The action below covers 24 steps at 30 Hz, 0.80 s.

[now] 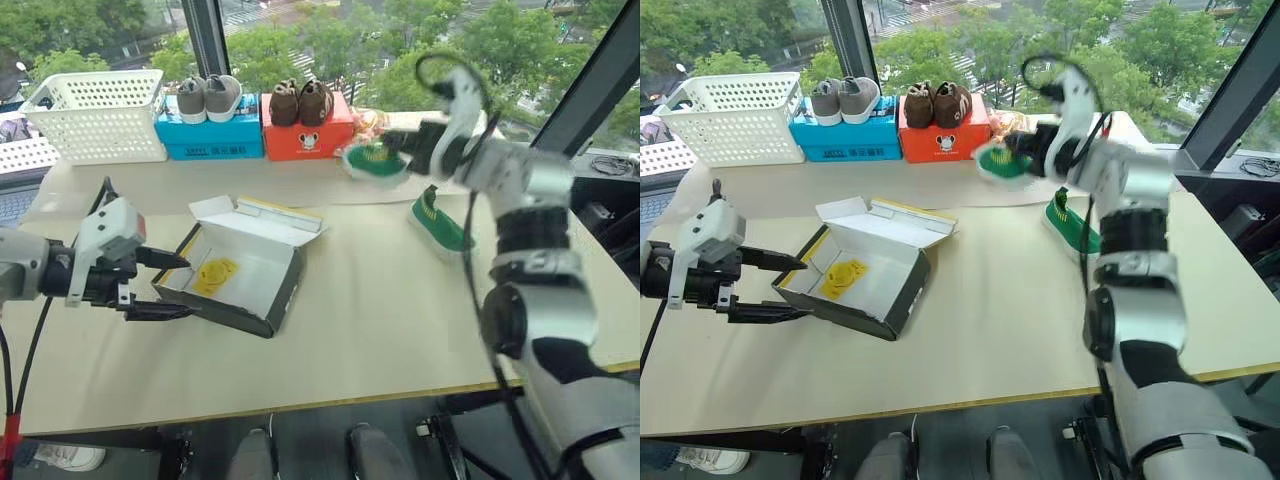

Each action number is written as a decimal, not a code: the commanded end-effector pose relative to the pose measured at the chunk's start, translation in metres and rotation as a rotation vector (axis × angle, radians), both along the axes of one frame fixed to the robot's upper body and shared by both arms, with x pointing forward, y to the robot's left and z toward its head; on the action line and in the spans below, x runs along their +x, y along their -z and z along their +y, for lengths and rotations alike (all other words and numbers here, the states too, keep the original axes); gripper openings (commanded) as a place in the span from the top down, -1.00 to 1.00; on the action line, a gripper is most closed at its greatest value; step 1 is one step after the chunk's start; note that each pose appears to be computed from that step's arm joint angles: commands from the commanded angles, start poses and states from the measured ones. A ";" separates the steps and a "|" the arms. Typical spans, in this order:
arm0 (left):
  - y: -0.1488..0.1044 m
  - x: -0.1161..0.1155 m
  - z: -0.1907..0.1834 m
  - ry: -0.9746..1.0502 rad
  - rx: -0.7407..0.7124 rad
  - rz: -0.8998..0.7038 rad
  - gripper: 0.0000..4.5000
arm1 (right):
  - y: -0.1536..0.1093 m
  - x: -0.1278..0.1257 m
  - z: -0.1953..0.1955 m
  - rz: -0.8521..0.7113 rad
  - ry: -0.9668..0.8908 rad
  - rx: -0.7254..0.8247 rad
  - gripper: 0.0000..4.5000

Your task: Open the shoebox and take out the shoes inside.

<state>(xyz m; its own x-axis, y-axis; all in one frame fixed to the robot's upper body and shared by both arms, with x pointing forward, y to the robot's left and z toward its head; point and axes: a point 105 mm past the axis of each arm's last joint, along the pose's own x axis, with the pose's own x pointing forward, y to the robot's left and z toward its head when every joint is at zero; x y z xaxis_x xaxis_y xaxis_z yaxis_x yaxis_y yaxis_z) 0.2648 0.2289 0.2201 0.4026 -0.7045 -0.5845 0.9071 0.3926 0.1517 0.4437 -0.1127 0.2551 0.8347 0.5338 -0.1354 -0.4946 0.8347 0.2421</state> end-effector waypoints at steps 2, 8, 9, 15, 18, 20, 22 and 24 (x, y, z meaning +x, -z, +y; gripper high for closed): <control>-0.009 0.003 -0.003 0.027 0.010 -0.037 -1.00 | 0.007 -0.006 -0.025 0.002 0.143 -0.003 0.98; -0.008 0.001 -0.002 0.028 0.012 -0.028 -1.00 | 0.065 -0.033 -0.041 0.104 0.072 -0.266 0.98; -0.008 0.001 -0.002 0.028 0.012 -0.026 -1.00 | 0.070 -0.037 -0.044 0.109 0.052 -0.307 0.98; -0.008 0.000 -0.002 0.023 0.006 -0.024 -1.00 | 0.053 -0.045 -0.055 0.073 -0.016 -0.306 0.39; -0.009 0.000 -0.001 -0.003 -0.010 -0.039 -1.00 | 0.035 -0.050 -0.061 0.037 -0.061 -0.346 -0.09; -0.014 0.002 0.003 -0.041 -0.039 -0.065 -1.00 | 0.022 -0.057 -0.072 0.026 -0.102 -0.357 -0.36; -0.024 0.008 0.013 -0.107 -0.085 -0.136 -1.00 | 0.000 -0.063 -0.088 -0.013 -0.130 -0.375 -0.67; -0.035 0.016 0.024 -0.185 -0.155 -0.229 -1.00 | -0.020 -0.070 -0.087 -0.059 -0.185 -0.340 -0.96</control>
<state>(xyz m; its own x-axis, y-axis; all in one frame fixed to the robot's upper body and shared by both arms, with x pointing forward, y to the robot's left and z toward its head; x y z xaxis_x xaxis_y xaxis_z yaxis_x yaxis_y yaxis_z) 0.2745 0.2414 0.2309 0.5273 -0.7031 -0.4772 0.8423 0.5063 0.1847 0.3819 -0.2090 0.2403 0.7664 0.5135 -0.3859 -0.5735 0.8176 -0.0510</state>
